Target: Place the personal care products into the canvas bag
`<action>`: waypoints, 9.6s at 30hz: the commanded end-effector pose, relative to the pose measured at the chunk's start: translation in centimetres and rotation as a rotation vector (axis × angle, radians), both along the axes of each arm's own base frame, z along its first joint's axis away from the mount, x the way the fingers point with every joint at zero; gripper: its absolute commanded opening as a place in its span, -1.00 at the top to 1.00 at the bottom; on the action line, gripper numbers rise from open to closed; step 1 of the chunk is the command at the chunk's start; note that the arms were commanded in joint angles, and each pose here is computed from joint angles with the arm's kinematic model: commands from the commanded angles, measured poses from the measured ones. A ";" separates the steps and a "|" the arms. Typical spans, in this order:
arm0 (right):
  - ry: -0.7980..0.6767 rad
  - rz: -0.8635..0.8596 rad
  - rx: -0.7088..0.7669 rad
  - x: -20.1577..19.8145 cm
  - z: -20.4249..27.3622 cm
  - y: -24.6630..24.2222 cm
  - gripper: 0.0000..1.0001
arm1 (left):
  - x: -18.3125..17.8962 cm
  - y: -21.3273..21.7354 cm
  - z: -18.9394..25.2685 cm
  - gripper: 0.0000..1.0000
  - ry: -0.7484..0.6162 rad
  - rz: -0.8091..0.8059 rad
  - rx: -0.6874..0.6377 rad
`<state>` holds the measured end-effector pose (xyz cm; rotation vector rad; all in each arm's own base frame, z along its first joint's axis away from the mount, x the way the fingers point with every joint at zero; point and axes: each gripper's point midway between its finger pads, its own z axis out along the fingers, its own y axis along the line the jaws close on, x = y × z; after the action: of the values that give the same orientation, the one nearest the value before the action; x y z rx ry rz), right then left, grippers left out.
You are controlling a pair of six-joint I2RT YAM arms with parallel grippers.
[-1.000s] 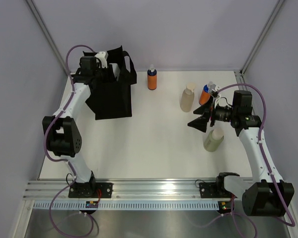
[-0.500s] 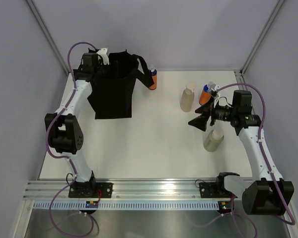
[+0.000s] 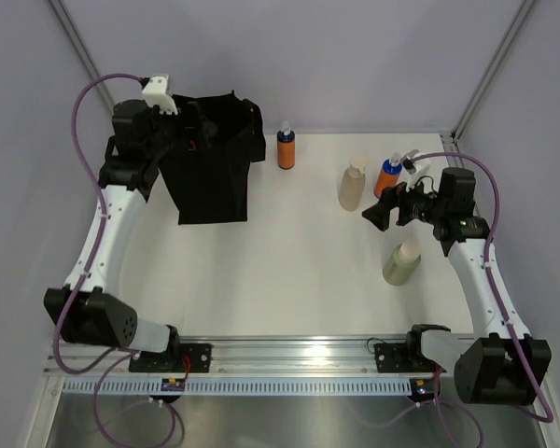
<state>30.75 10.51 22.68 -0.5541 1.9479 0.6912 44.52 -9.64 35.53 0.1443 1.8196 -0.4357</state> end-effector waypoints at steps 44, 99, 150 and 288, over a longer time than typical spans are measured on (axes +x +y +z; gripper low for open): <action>0.453 0.155 -0.876 -8.2 -13.5 -8.2 -0.91 | -20.8 -5.6 -10.1 -0.98 0.048 -0.419 -0.206; 0.337 0.670 0.075 -7.6 3.2 10.5 1.00 | -17.5 -27.0 -13.6 -0.98 -0.241 -0.554 0.232; 0.037 0.372 0.138 -3.1 4.6 5.4 -0.99 | -3.7 -0.6 8.9 1.00 -0.263 0.072 -0.035; -0.042 -0.260 -0.266 17.4 -7.5 4.5 0.80 | -22.8 -2.4 -7.7 -0.98 -0.092 -0.257 -0.202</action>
<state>46.47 13.66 11.56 -0.4168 2.1768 0.2135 22.44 -11.40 27.00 0.2226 1.7072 -0.7317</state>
